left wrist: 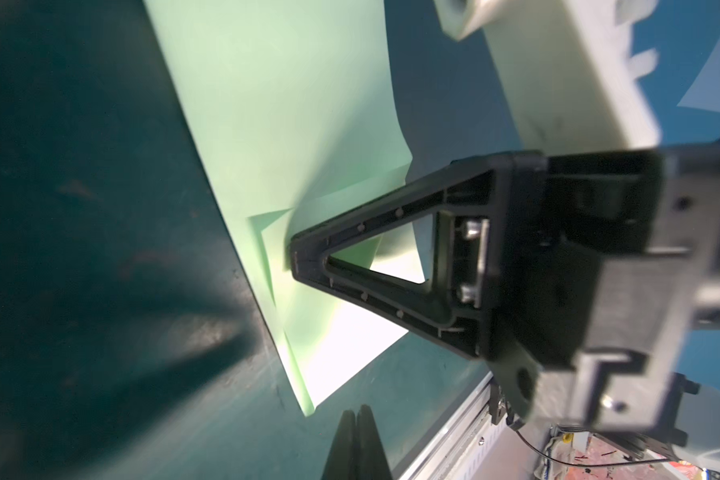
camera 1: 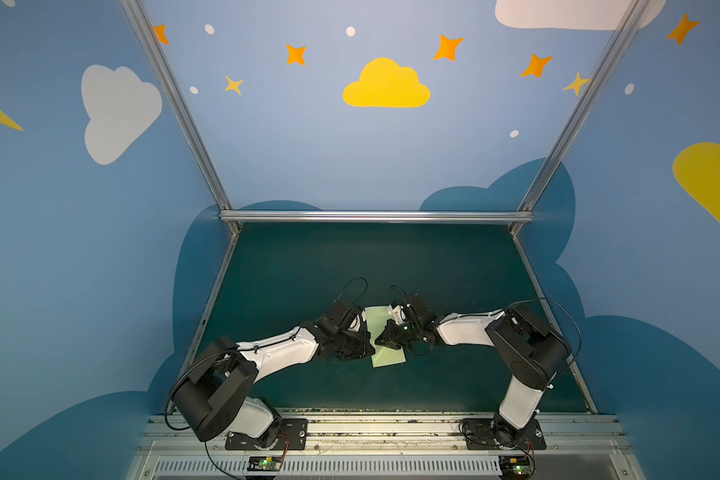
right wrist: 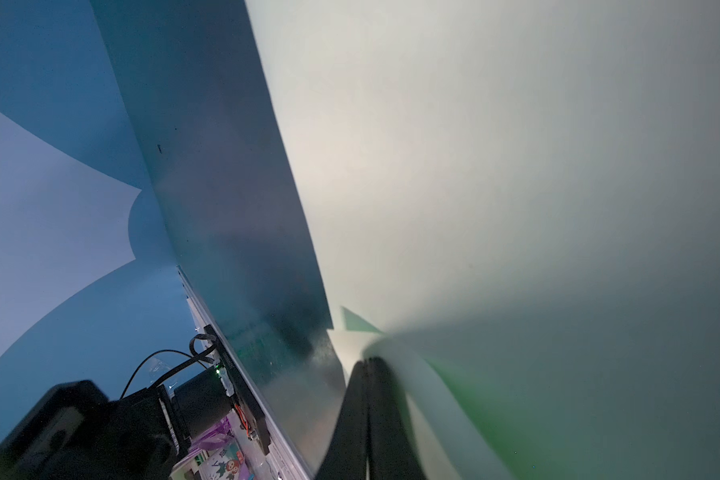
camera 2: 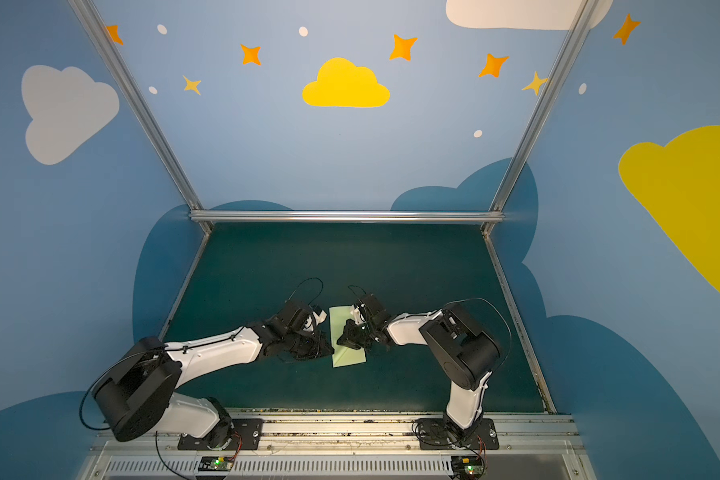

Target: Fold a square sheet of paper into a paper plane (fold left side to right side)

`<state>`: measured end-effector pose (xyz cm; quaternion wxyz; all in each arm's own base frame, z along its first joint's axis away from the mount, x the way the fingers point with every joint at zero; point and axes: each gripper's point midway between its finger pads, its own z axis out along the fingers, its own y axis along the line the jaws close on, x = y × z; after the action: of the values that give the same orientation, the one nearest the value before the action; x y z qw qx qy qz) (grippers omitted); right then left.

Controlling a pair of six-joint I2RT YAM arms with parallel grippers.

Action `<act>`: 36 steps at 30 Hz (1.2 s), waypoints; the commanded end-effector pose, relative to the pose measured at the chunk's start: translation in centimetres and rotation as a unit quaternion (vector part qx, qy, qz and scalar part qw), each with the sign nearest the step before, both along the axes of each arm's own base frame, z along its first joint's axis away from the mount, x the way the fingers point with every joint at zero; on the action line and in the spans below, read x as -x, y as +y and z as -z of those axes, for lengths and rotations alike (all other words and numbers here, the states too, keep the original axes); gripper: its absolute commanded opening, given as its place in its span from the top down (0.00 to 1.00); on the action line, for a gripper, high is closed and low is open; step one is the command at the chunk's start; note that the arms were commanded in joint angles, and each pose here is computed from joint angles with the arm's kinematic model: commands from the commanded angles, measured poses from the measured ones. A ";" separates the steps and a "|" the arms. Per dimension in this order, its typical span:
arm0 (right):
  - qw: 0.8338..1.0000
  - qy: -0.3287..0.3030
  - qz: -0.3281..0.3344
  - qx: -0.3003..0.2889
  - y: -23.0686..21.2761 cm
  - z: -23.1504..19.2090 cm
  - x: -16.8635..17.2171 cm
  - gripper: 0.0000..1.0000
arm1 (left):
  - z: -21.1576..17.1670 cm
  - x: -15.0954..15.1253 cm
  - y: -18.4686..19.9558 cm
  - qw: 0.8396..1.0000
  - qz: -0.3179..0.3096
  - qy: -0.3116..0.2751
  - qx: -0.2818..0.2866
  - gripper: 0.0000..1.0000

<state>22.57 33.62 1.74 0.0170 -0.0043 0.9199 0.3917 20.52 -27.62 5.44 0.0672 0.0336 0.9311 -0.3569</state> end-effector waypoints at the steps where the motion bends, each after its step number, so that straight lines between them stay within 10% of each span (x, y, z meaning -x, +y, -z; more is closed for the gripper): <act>1: 0.998 0.037 0.006 0.050 -1.9 3.2 1.5 1.00 | 0.4 -0.6 -0.8 1.000 0.000 -0.007 0.001 0.97; 33: 0.999 0.036 -0.003 0.038 -1.4 2.3 1.4 1.00 | 5.2 -0.1 -0.1 0.998 0.015 0.012 -0.060 0.97; 36: 1.000 0.017 -0.013 0.020 -0.7 0.0 0.4 0.84 | 5.5 0.0 0.0 0.998 0.013 0.013 -0.062 0.97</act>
<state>22.51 33.65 1.92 0.0109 -0.0071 0.9184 0.3954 21.19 -28.91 1.61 0.0551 0.0506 0.9413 -0.3292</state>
